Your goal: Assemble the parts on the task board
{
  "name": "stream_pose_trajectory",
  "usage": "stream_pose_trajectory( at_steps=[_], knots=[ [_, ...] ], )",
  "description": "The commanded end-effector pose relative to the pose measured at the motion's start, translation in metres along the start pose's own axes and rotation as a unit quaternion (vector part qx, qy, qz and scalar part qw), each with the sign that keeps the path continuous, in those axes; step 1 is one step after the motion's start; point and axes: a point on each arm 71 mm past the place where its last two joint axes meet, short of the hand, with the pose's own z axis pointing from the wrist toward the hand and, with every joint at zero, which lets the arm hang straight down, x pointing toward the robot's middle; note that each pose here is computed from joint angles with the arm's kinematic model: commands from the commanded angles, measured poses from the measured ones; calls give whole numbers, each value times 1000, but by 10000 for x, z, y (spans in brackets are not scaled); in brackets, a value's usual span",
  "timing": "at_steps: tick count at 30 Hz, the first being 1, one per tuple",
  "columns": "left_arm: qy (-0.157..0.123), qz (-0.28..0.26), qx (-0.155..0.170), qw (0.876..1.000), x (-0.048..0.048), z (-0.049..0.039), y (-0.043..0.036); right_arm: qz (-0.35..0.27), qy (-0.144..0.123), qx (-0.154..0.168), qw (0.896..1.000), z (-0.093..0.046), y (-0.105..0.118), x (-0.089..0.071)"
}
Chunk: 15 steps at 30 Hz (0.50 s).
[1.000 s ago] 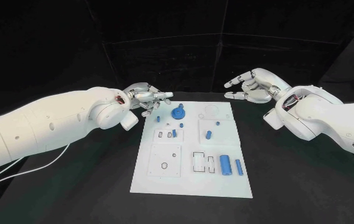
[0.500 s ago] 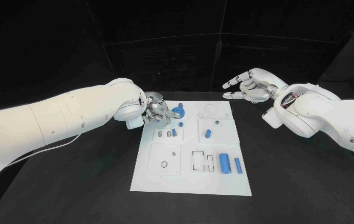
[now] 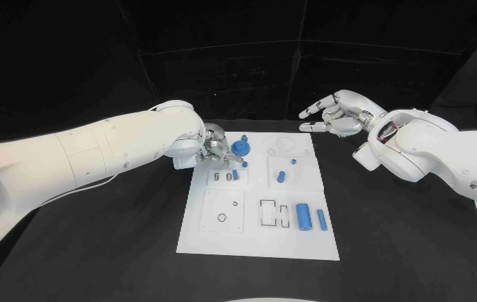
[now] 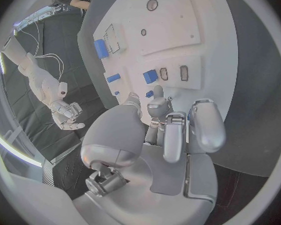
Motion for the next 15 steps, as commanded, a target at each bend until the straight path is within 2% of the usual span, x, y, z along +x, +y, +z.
stream_pose_trajectory(
  at_steps=[1,15],
  knots=[
    [25,33,-16,999,26,11,-15,0,6,2,1000,7,3,-1],
    [29,40,-14,999,38,56,-98,0,10,4,1000,37,5,17]
  ],
)
